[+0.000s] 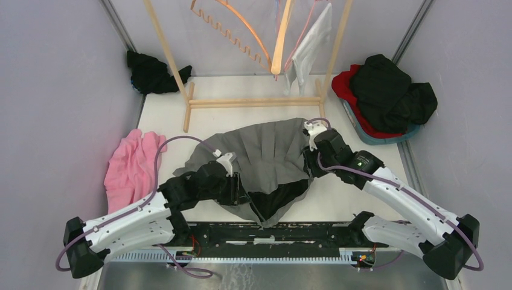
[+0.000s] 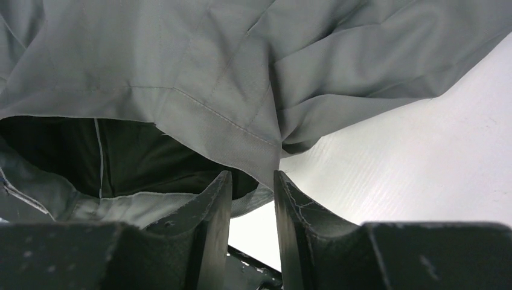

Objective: Place the skirt on the hanger
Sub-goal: Flatten out the skirt at the center of the board.

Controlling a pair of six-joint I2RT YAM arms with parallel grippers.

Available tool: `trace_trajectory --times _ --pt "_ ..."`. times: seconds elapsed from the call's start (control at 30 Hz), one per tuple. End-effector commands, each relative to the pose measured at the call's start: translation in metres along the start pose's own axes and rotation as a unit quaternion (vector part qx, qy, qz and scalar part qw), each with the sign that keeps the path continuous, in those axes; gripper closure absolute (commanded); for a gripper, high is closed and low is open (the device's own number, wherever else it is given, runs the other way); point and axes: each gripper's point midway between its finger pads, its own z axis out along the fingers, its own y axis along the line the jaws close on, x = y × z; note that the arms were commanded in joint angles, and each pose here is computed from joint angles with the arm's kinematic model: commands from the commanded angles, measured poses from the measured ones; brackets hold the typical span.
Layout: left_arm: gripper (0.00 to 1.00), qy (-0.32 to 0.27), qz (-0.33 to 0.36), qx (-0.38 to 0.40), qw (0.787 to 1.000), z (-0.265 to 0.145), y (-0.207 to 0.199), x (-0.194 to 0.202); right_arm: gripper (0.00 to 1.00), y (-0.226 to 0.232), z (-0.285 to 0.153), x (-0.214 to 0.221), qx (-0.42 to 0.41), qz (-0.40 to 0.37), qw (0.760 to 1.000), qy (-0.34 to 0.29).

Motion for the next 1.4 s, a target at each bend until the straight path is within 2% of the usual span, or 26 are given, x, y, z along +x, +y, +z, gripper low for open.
trace_trajectory --times 0.0,0.07,0.17,0.3,0.47,0.8,0.97,1.03,1.23,1.37 --pt "0.52 -0.020 0.020 0.049 0.998 -0.018 -0.026 -0.011 0.62 0.015 0.001 -0.013 -0.030 -0.007 0.999 -0.008" --pt "0.50 -0.018 0.012 0.042 0.999 -0.017 -0.024 -0.011 0.61 0.021 0.006 -0.008 -0.038 -0.017 0.999 -0.001" --pt "0.48 -0.012 0.010 -0.012 1.000 -0.007 -0.003 -0.007 0.60 0.025 0.017 -0.001 -0.036 -0.046 0.998 0.011" --pt "0.47 -0.018 0.015 -0.080 0.997 0.000 0.018 -0.010 0.59 0.027 0.027 0.004 -0.013 -0.084 0.996 0.009" --pt "0.45 -0.031 0.021 -0.126 0.991 0.000 0.025 -0.021 0.56 0.024 0.032 0.005 0.030 -0.108 0.994 0.003" --pt "0.44 -0.024 0.040 -0.159 0.986 -0.002 0.029 -0.023 0.48 -0.006 0.029 0.023 0.134 -0.099 0.986 0.015" --pt "0.42 -0.008 0.044 -0.148 0.988 -0.001 0.024 -0.015 0.48 -0.003 0.024 0.027 0.119 -0.072 0.990 0.005" --pt "0.35 -0.010 0.045 -0.136 0.990 -0.004 0.018 -0.016 0.48 -0.002 0.020 0.026 0.110 -0.060 0.992 -0.004" --pt "0.33 -0.023 0.045 -0.095 0.994 -0.015 -0.005 -0.023 0.48 -0.002 0.008 0.022 0.100 -0.027 0.994 -0.034" --pt "0.32 -0.002 0.053 -0.100 0.994 -0.009 -0.003 -0.014 0.49 -0.002 0.008 0.030 0.098 -0.018 0.995 -0.021"
